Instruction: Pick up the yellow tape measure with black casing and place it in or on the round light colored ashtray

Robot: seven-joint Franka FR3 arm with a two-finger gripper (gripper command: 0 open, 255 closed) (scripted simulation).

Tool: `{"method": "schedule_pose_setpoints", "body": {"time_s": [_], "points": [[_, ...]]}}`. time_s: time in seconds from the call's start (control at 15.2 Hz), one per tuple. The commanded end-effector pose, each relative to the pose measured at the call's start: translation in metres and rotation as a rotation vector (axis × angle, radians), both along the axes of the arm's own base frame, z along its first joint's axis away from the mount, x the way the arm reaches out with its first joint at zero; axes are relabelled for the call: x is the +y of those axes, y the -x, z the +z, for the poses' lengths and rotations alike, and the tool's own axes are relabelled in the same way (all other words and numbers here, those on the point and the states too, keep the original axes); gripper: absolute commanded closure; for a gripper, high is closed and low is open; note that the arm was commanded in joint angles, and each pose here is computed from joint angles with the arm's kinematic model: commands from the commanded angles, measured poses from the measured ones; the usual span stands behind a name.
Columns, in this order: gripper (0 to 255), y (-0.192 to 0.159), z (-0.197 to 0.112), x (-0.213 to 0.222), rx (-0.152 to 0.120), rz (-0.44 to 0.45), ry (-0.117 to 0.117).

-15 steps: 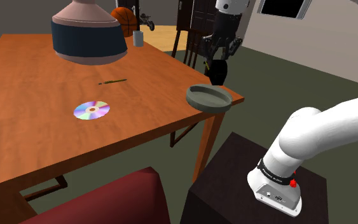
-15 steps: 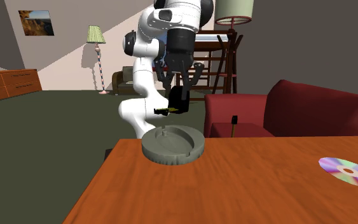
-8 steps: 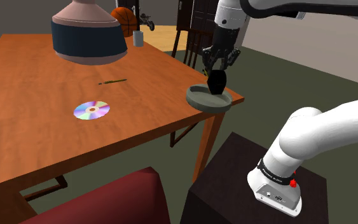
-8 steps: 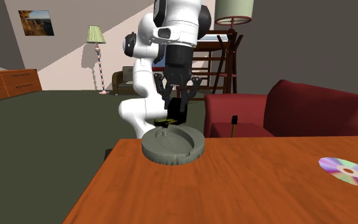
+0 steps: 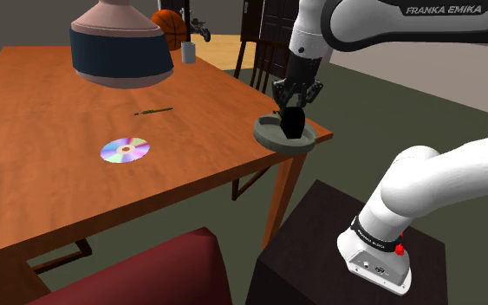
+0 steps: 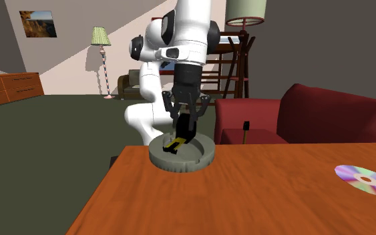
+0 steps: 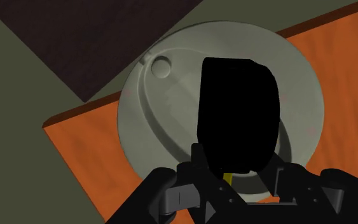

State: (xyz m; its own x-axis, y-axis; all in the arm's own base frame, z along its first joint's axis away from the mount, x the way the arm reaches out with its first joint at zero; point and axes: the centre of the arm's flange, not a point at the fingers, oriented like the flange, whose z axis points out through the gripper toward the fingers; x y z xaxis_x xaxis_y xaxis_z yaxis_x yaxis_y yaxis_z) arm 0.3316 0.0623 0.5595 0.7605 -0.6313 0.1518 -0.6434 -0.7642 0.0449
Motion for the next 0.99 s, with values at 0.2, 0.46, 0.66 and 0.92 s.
{"method": "schedule_pose_setpoints", "body": {"time_s": [0.2, 0.46, 0.66, 0.92], "points": [[255, -0.001, -0.008, 0.001, 0.01, 0.002, -0.002], [0, 0.001, -0.007, 0.001, 0.01, 0.002, -0.002], [0, 0.001, -0.008, 0.002, 0.01, 0.002, -0.002], [0, 0.001, 0.018, 0.005, 0.01, 0.002, -0.002]]}}
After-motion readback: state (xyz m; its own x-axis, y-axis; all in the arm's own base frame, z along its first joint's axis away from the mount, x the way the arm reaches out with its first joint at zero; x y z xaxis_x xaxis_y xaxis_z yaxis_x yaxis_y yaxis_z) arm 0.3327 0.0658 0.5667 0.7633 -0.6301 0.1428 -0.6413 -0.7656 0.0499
